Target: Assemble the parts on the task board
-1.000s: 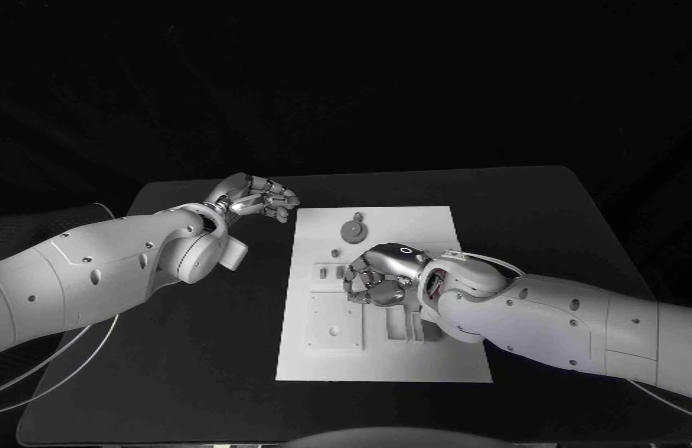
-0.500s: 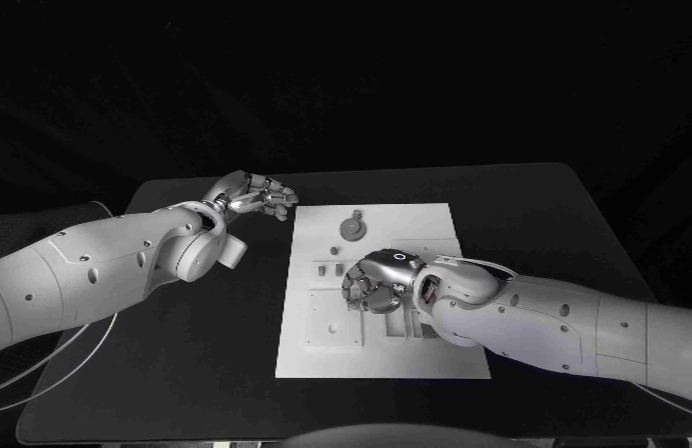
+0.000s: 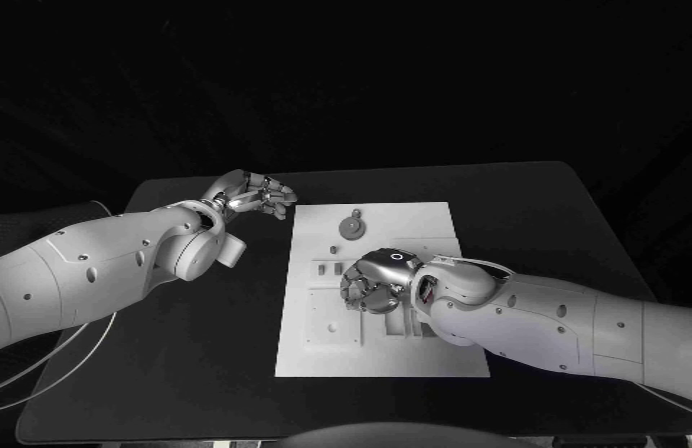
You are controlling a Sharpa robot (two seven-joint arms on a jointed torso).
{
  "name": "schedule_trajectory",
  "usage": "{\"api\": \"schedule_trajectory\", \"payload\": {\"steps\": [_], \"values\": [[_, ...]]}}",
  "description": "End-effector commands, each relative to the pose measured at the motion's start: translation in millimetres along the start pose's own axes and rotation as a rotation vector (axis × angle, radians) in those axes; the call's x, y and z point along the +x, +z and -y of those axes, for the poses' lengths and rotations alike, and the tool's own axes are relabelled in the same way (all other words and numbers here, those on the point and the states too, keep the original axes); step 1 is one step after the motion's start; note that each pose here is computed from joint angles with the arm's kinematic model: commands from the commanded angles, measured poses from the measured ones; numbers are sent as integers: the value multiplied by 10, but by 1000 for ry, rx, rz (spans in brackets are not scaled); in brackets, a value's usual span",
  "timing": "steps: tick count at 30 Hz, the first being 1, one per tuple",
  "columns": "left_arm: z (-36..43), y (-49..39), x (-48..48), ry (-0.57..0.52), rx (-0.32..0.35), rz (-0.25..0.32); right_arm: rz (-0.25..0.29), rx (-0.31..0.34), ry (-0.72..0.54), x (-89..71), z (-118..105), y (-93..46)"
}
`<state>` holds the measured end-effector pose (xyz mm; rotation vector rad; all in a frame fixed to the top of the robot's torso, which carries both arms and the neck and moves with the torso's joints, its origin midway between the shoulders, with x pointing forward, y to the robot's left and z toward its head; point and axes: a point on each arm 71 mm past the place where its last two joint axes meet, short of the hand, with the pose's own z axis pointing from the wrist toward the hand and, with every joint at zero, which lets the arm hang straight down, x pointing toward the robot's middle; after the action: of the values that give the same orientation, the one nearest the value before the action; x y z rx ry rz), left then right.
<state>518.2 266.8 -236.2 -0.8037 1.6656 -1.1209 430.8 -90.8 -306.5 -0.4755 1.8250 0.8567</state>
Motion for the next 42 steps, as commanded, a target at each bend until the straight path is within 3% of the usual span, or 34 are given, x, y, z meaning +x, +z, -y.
{"api": "schedule_trajectory", "payload": {"steps": [1, 42], "values": [[20, 5, 15, 0, 12, -6, -17, -1, -16, 21, 5, 3], [12, -1, -2, 2, 9, -4, -38, 11, -19, 82, 33, 19]]}}
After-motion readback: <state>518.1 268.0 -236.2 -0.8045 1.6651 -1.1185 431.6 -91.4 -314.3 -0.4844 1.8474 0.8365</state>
